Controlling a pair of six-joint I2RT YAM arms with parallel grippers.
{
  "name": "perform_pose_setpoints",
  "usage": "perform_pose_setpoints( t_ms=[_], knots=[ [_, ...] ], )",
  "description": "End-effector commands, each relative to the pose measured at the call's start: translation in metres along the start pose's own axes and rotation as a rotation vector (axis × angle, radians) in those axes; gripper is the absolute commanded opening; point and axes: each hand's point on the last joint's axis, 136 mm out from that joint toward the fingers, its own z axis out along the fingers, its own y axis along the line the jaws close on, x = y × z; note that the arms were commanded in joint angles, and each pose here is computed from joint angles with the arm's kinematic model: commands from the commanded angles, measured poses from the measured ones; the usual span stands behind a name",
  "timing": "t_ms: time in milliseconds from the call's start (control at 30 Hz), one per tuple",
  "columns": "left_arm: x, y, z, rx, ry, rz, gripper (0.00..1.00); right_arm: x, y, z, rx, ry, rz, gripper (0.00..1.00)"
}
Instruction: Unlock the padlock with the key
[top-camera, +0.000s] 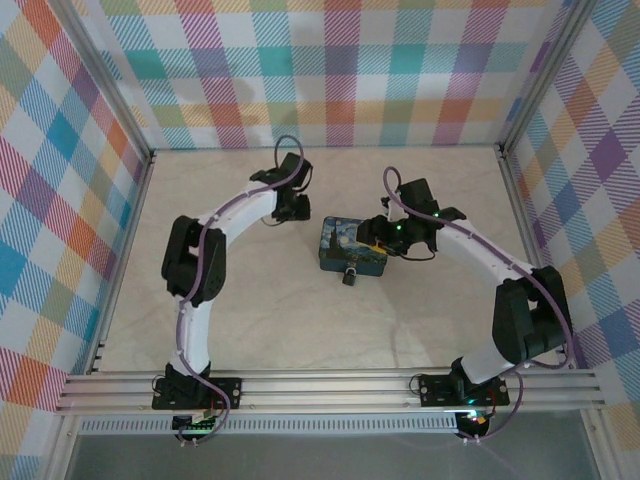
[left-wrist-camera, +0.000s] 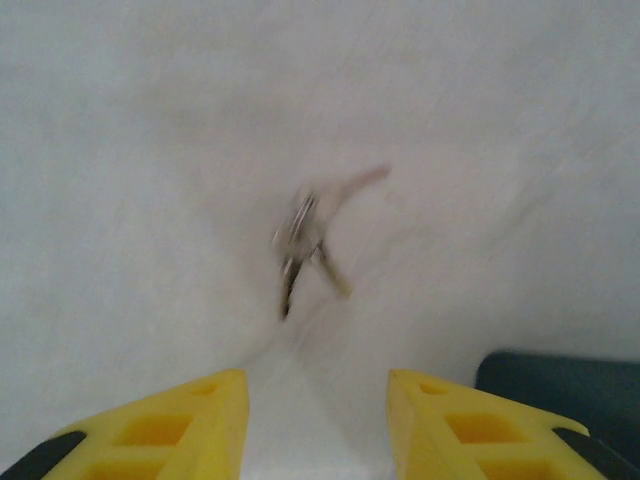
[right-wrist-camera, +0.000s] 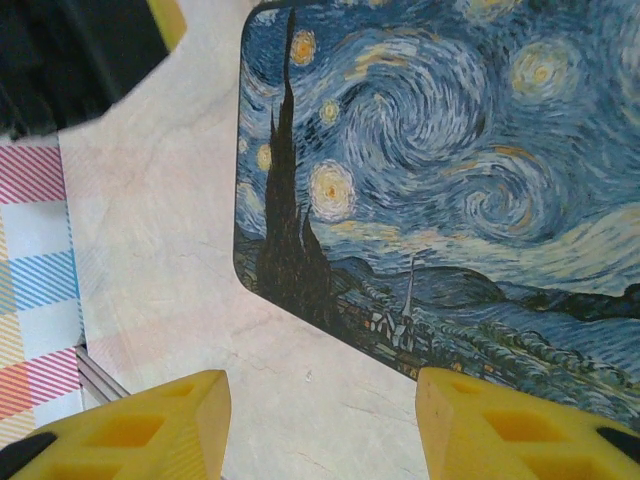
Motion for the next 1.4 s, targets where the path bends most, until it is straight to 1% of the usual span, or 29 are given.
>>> perform_pose_setpoints(
  t_ms=[0, 100, 167, 333, 500, 833, 1067, 1100, 1167, 1267, 1367],
  knots=[
    [0.003, 0.007, 0.011, -0.05, 0.085, 0.096, 0.42, 0.0, 0.007, -0.012, -0.009, -0.036, -0.009, 0.52],
    [-0.005, 0.009, 0.019, -0.072, 0.113, 0.138, 0.42, 0.001, 0.006, -0.015, -0.003, -0.038, -0.008, 0.52],
    [-0.007, 0.007, 0.026, -0.058, 0.14, 0.156, 0.42, 0.002, 0.005, -0.016, 0.002, -0.039, -0.008, 0.52],
    [-0.006, 0.01, 0.043, -0.04, 0.21, 0.151, 0.41, -0.001, 0.008, -0.017, 0.0, -0.043, -0.009, 0.52],
    [-0.004, 0.017, 0.054, -0.035, 0.224, 0.123, 0.36, -0.005, 0.011, -0.018, -0.005, -0.049, -0.012, 0.52],
    [-0.003, 0.017, 0.067, 0.001, 0.236, 0.104, 0.25, -0.009, 0.015, -0.016, -0.011, -0.047, -0.013, 0.52],
    [-0.005, 0.014, 0.069, 0.021, 0.233, 0.098, 0.15, -0.009, 0.015, -0.016, -0.01, -0.044, -0.012, 0.52],
    [-0.005, 0.013, 0.069, 0.025, 0.233, 0.099, 0.11, -0.009, 0.014, -0.015, -0.009, -0.043, -0.012, 0.52],
    [-0.006, 0.012, 0.067, 0.03, 0.231, 0.099, 0.01, -0.008, 0.014, -0.016, -0.009, -0.041, -0.013, 0.52],
    [-0.01, 0.013, 0.057, 0.027, 0.215, 0.094, 0.0, -0.005, 0.011, -0.015, -0.004, -0.032, -0.011, 0.52],
    [-0.015, 0.012, 0.034, 0.039, 0.186, 0.087, 0.0, -0.001, 0.011, -0.016, -0.007, -0.024, -0.016, 0.52]
  ],
)
